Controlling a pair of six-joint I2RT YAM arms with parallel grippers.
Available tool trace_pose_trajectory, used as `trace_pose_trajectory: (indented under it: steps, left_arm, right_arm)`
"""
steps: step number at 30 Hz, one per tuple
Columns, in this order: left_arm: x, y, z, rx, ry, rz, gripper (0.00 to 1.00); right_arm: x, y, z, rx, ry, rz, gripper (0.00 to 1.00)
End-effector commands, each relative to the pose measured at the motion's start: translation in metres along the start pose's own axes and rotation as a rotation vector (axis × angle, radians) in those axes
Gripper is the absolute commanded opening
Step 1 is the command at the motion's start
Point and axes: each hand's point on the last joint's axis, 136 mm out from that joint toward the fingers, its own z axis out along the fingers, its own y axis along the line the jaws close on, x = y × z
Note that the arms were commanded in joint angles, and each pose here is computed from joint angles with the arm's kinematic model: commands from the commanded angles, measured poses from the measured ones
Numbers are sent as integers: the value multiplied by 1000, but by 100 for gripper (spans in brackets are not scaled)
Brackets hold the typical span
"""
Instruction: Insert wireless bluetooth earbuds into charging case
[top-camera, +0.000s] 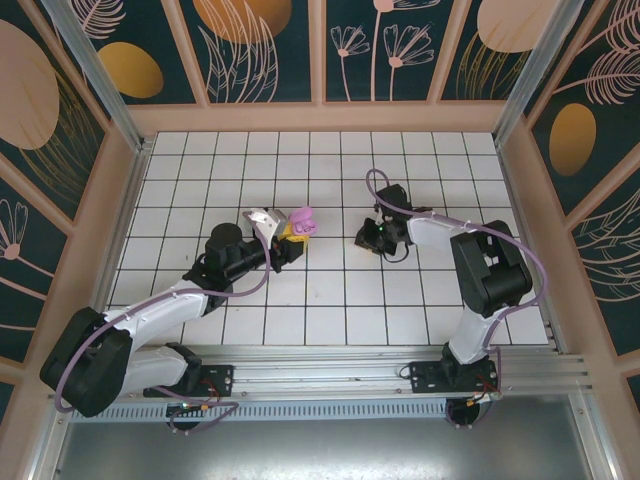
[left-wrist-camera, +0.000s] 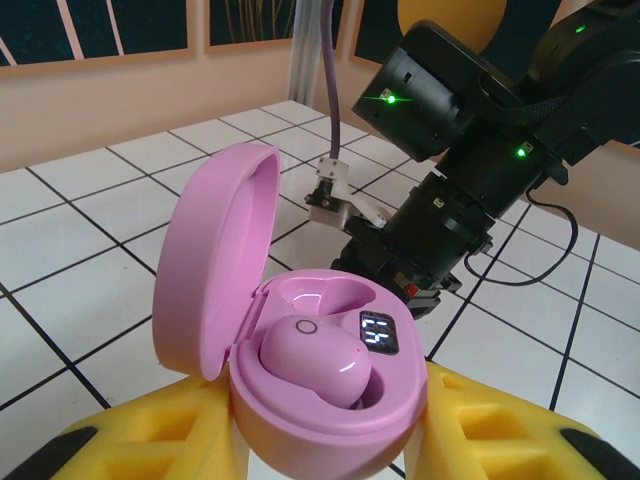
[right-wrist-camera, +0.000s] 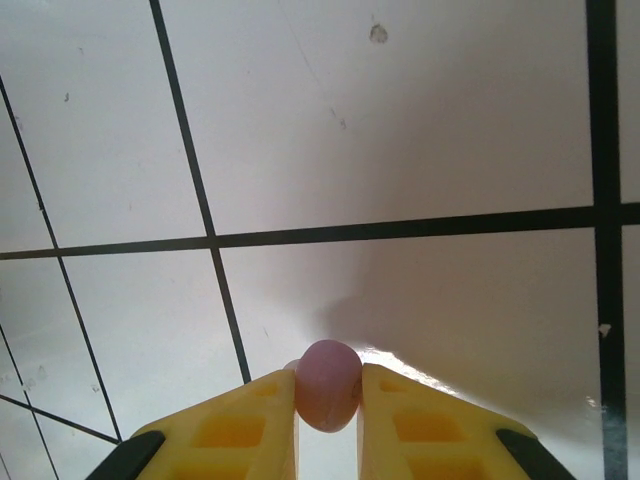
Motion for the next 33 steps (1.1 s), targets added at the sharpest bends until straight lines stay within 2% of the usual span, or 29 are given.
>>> trace_pose_trajectory:
  steps: [1, 15, 23, 26, 33]
  left_arm:
    - [-4, -2, -1, 6, -12, 22, 37]
    - [5, -4, 16, 67, 23, 29, 37]
    - [3, -2, 25, 73, 24, 15, 37]
    - [9, -1, 31, 80, 50, 13, 36]
    - [6, -3, 39, 115, 48, 1, 36]
  right_arm:
    - [-3, 5, -15, 24, -23, -69, 18]
    - [0, 30, -68, 117, -107, -267, 17]
    - [3, 64, -119, 56, -194, -400, 16]
    - [8, 79, -132, -4, -211, -481, 17]
    - [11, 110, -158, -42, -243, -618, 15]
